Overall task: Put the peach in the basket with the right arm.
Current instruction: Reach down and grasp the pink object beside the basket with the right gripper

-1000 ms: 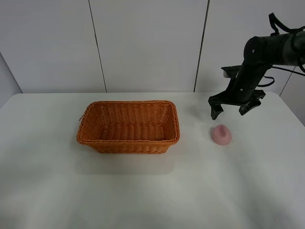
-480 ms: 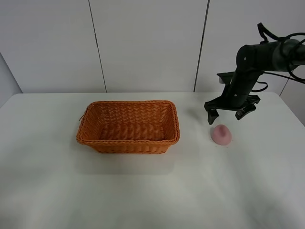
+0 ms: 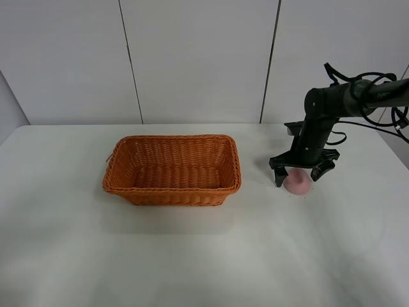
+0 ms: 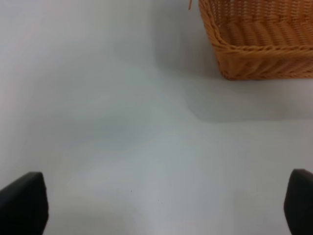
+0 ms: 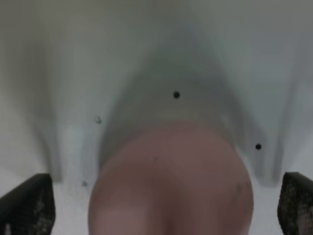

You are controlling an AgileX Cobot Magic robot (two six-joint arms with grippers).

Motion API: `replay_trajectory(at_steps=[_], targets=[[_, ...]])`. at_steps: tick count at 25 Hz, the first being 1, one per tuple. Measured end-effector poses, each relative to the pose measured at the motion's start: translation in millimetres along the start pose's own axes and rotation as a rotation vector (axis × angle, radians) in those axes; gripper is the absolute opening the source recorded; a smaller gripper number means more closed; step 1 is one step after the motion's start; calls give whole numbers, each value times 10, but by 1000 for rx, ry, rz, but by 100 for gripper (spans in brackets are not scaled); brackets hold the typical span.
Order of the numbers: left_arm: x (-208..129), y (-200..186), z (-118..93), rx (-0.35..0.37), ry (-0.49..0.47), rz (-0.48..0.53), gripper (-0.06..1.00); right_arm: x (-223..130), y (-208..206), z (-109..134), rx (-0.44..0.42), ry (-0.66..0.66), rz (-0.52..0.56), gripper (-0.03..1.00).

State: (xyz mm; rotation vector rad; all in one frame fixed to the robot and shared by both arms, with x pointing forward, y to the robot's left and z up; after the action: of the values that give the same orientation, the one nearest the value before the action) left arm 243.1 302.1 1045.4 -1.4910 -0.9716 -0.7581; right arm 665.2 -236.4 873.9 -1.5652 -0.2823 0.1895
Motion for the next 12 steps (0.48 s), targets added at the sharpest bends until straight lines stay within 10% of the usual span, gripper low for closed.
replay_trajectory(at_steps=[3,8,12], targets=[[0,0,0,0,0,0,99,0,0,0,0,1,0,58],[0,0,0,0,0,0,99,0,-12,-4,-3,-2,4,8],[0,0,0,0,0,0,99,7,-124,-11,-10,-5,-10,0]])
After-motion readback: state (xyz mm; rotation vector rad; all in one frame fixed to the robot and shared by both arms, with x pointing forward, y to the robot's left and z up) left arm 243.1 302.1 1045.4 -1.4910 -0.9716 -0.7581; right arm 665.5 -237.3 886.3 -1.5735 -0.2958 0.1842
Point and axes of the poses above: a point on each arm's last joint axis where the gripper is mounted, y pointing out along that axis toward the gripper, z along the wrist's bending axis when the last joint is at zero, x = y × z, the point moved 1 cm from there along y, pointing out along that axis toward the gripper, and after that the axes turned 11 degrees about -y, right-handed, at the moved point
